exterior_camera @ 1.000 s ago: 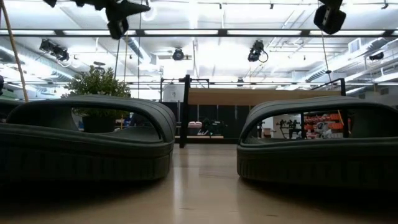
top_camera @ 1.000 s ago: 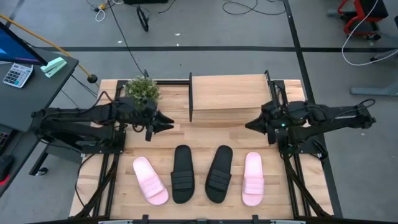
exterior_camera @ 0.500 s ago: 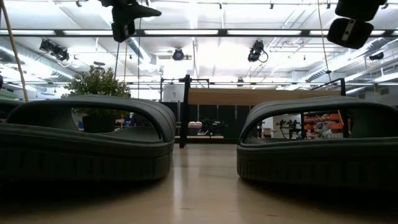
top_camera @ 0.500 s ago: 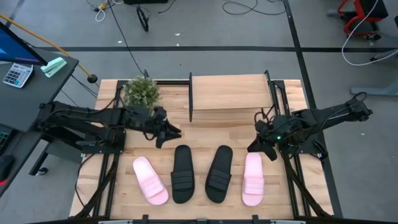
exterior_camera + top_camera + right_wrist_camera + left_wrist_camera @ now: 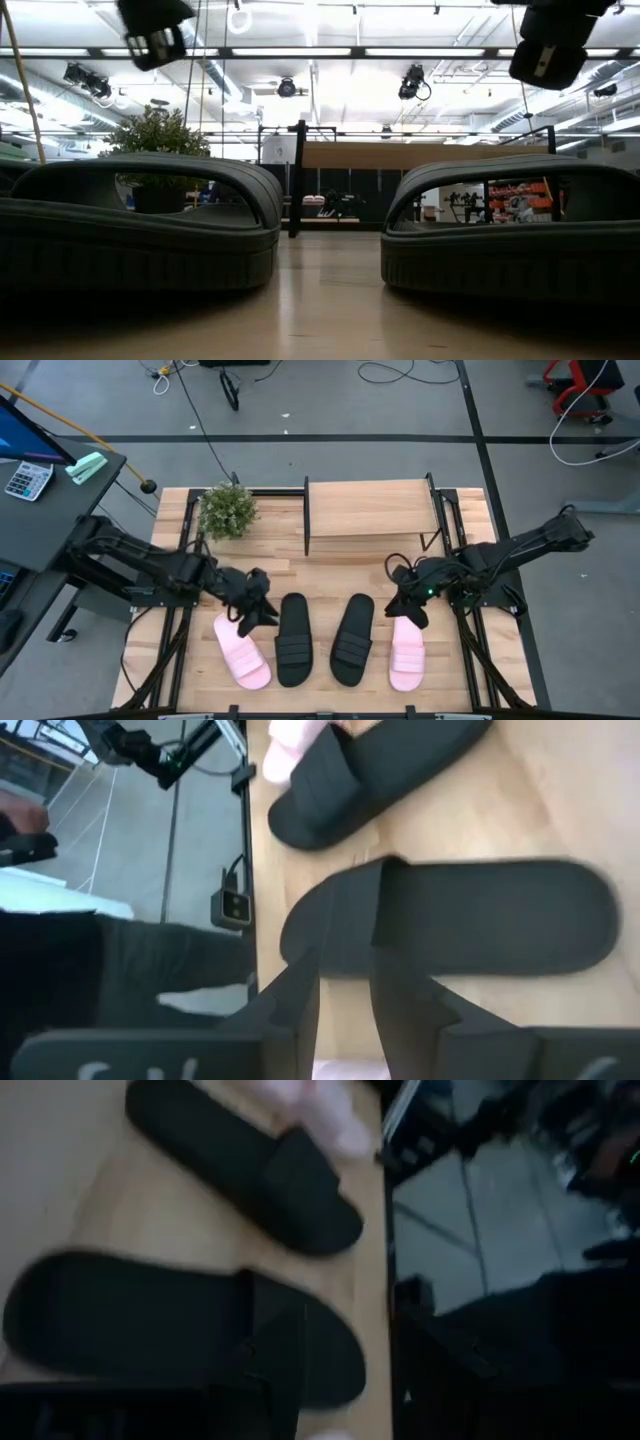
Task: Pick and place slides into the shelf
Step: Put the right pink slipper on the shelf
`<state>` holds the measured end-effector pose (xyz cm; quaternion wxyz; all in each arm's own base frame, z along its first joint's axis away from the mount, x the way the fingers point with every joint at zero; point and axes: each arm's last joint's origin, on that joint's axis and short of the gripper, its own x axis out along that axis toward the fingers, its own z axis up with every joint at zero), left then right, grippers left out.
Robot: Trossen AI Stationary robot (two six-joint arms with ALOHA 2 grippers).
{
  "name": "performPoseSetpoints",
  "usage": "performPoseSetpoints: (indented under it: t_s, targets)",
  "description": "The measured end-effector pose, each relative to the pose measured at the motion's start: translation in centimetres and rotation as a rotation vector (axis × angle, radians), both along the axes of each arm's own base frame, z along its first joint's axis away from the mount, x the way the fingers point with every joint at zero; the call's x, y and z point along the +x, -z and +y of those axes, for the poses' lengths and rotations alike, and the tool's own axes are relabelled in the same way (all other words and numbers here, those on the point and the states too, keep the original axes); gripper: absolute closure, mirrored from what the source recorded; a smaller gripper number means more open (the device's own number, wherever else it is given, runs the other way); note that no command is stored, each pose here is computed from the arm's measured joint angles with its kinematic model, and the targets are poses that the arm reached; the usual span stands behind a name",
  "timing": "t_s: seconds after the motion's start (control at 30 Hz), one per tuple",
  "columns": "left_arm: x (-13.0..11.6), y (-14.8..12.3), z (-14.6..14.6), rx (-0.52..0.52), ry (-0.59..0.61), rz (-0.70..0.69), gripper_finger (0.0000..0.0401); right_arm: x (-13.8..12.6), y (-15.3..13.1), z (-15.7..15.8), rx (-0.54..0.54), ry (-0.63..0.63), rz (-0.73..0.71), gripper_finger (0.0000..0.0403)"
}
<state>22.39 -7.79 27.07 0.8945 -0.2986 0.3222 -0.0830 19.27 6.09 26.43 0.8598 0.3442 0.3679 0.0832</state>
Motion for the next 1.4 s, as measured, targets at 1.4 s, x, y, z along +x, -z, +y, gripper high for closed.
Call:
performPoseSetpoints:
  t_s: [1.4]
  targets:
    - [-3.0, 5.4, -2.6, 0.006, -0.115, 0.203, 0.0280, 2.1, 7.8, 5.0, 0.064, -0.436, 0.461, 0.0254]
